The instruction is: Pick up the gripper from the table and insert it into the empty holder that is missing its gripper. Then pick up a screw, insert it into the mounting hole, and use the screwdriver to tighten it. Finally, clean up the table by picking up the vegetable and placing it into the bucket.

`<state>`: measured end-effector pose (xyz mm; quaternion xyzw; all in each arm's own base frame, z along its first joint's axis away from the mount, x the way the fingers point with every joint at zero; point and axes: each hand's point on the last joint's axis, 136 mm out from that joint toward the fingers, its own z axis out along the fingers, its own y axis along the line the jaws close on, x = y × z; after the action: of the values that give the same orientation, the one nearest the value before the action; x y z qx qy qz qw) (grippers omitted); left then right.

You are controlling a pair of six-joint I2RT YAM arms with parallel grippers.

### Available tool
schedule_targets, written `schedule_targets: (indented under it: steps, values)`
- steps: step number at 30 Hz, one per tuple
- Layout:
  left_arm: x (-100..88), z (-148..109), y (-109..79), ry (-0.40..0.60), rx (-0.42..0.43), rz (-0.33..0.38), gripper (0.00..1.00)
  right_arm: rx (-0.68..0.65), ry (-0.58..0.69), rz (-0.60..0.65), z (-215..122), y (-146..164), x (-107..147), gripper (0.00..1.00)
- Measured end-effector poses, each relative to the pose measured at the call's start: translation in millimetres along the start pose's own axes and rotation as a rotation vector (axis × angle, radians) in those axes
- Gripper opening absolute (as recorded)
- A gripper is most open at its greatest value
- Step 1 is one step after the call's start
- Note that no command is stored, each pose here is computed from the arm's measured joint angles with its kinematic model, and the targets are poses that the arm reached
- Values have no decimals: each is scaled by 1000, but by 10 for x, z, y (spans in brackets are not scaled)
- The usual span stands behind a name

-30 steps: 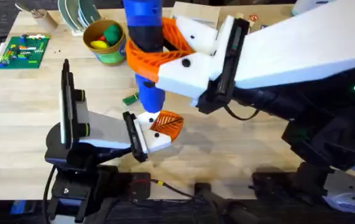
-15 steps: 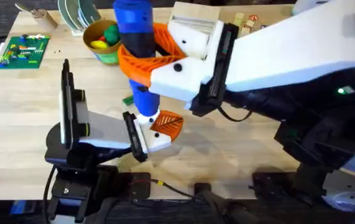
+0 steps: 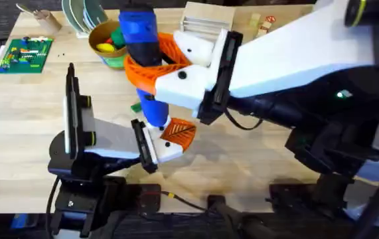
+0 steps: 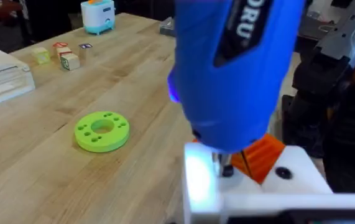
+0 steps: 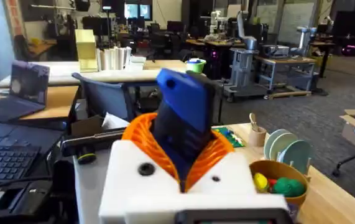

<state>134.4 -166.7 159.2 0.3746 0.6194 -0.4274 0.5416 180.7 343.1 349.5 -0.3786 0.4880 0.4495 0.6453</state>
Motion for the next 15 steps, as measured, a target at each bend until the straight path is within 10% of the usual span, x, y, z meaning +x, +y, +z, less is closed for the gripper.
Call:
schedule_targets:
  steps: [15]
  values:
    - [0,0,0,0,0,0,13,-2,-17,-1,-5,7,-48,24]
